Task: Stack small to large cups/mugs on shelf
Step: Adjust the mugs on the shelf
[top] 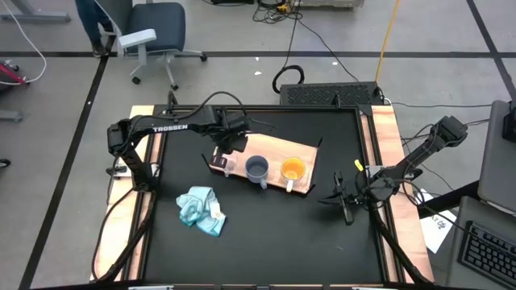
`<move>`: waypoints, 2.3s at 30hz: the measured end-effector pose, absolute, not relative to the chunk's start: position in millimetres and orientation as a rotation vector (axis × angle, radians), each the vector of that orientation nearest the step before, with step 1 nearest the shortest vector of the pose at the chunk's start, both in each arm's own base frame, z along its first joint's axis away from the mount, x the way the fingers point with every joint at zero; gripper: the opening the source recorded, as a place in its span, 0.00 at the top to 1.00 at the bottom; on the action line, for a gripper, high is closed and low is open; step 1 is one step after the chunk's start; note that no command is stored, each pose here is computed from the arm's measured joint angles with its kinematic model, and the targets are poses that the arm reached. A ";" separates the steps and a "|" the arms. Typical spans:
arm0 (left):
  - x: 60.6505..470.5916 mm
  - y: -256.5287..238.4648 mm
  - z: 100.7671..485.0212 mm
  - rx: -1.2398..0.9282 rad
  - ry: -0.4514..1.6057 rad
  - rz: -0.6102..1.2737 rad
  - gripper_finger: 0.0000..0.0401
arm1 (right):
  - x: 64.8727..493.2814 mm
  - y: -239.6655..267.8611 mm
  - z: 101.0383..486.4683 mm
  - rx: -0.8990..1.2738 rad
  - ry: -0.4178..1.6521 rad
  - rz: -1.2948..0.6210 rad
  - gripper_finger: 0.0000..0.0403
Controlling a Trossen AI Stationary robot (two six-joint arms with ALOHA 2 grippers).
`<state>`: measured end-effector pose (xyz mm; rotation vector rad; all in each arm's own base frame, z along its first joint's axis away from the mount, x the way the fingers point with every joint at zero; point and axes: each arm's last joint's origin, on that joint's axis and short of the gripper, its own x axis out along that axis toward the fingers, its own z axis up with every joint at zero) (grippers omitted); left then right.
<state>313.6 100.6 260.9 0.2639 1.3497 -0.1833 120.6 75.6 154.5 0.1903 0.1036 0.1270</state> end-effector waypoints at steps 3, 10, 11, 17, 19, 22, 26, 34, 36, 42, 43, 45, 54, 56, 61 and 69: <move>312.8 103.2 260.8 0.300 1.353 -0.197 1.00 | 120.6 75.6 154.5 0.191 0.103 0.127 1.00; 306.9 119.7 260.9 0.295 1.359 -0.171 1.00 | 120.6 75.6 154.4 0.190 0.104 0.127 1.00; 306.2 121.5 260.9 0.294 1.360 -0.168 1.00 | 120.6 75.6 154.4 0.190 0.104 0.127 1.00; 306.0 124.5 260.6 0.319 1.340 -0.214 1.00 | 120.6 75.5 154.4 0.183 0.103 0.127 1.00; 307.5 123.1 260.0 0.328 1.328 -0.235 1.00 | 120.6 75.5 154.4 0.183 0.103 0.127 1.00; 309.7 120.8 260.2 0.342 1.312 -0.247 1.00 | 120.6 75.5 154.4 0.182 0.104 0.127 1.00; 312.2 117.7 260.4 0.356 1.299 -0.256 1.00 | 120.6 75.5 154.3 0.182 0.104 0.126 1.00; 312.4 117.3 260.3 0.329 1.301 -0.236 0.99 | 120.6 75.5 154.4 0.182 0.104 0.127 1.00; 312.5 117.2 260.2 0.329 1.301 -0.236 0.98 | 120.6 75.5 154.4 0.182 0.104 0.126 1.00; 314.0 114.0 260.0 0.334 1.299 -0.243 0.99 | 120.6 75.5 154.3 0.182 0.104 0.126 1.00; 314.3 113.1 260.0 0.336 1.299 -0.245 0.99 | 120.6 75.5 154.4 0.182 0.104 0.126 1.00; 314.7 111.8 260.0 0.340 1.300 -0.246 0.98 | 120.6 75.5 154.3 0.182 0.104 0.126 1.00; 317.1 106.4 259.6 0.375 1.319 -0.219 0.84 | 120.6 75.5 154.2 0.181 0.105 0.126 1.00; 317.9 106.0 259.8 0.376 1.313 -0.215 0.81 | 120.6 75.5 154.0 0.180 0.107 0.126 1.00; 319.1 106.5 261.7 0.369 1.305 -0.194 0.77 | 120.6 75.5 154.1 0.183 0.107 0.126 1.00; 323.1 98.4 280.8 0.345 1.289 -0.179 0.68 | 120.6 75.4 153.4 0.180 0.112 0.125 1.00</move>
